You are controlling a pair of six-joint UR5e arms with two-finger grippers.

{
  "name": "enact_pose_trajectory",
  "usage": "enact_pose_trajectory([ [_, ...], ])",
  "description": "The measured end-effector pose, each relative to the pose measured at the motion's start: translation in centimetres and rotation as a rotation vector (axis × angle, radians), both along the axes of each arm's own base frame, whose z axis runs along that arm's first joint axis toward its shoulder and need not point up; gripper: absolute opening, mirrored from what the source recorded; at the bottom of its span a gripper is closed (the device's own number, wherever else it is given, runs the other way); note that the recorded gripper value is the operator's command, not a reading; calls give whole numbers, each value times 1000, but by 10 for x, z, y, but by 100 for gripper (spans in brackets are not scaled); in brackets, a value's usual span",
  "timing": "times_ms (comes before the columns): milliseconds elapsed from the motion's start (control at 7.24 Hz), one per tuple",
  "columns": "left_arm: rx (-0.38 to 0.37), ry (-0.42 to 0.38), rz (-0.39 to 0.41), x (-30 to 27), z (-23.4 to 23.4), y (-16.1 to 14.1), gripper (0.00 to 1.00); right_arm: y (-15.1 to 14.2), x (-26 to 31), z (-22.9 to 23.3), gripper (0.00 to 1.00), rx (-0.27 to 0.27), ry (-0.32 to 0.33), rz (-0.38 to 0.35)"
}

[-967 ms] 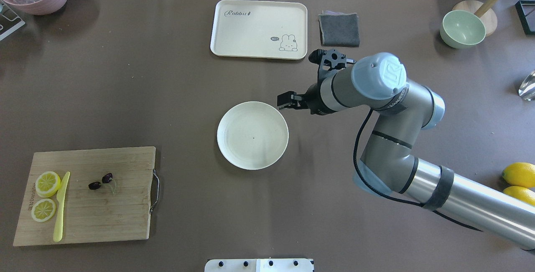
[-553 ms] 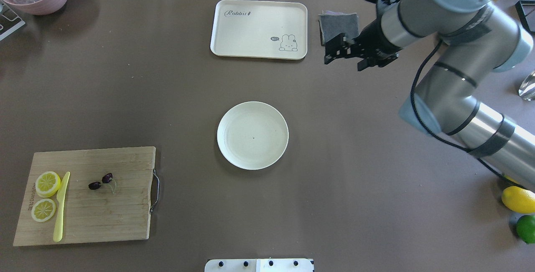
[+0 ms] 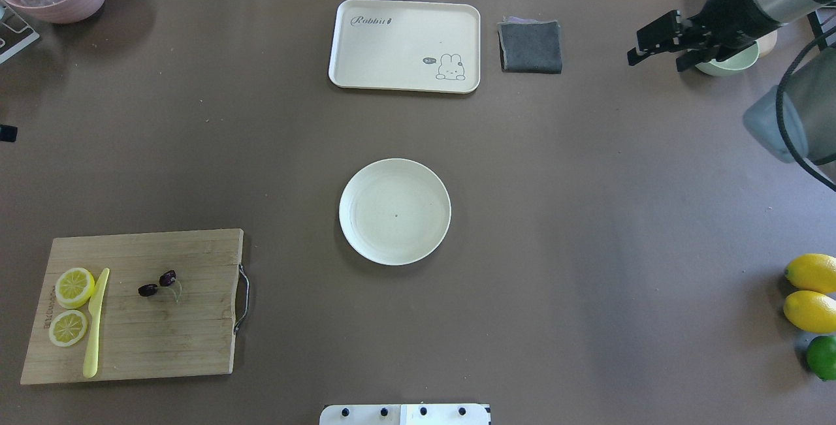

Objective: Place red cherry on plate
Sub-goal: 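Retract the right arm to rest while the left arm reaches the cutting board, then grasp the dark red cherries on the cutting board with the left gripper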

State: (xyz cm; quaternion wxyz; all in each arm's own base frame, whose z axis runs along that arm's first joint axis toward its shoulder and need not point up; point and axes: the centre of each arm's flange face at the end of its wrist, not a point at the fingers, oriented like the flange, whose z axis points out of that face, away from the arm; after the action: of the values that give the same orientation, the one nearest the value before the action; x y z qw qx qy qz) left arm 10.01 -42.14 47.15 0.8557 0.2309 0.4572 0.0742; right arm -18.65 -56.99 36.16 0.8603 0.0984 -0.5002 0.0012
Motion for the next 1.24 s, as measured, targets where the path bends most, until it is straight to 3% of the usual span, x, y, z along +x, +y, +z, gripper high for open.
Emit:
enact_pose_trajectory([
  [276, 103, 22, 109, 40, 11, 46, 97, 8, 37, 44, 100, -2, 37, 13],
  [691, 211, -6, 228, 131, 5, 81, 97, 16, 68, 77, 100, -42, 61, 55],
  [1243, 263, 0, 359, 208, 3, 122, 97, 19, 90, 98, 100, -94, 72, 94],
])
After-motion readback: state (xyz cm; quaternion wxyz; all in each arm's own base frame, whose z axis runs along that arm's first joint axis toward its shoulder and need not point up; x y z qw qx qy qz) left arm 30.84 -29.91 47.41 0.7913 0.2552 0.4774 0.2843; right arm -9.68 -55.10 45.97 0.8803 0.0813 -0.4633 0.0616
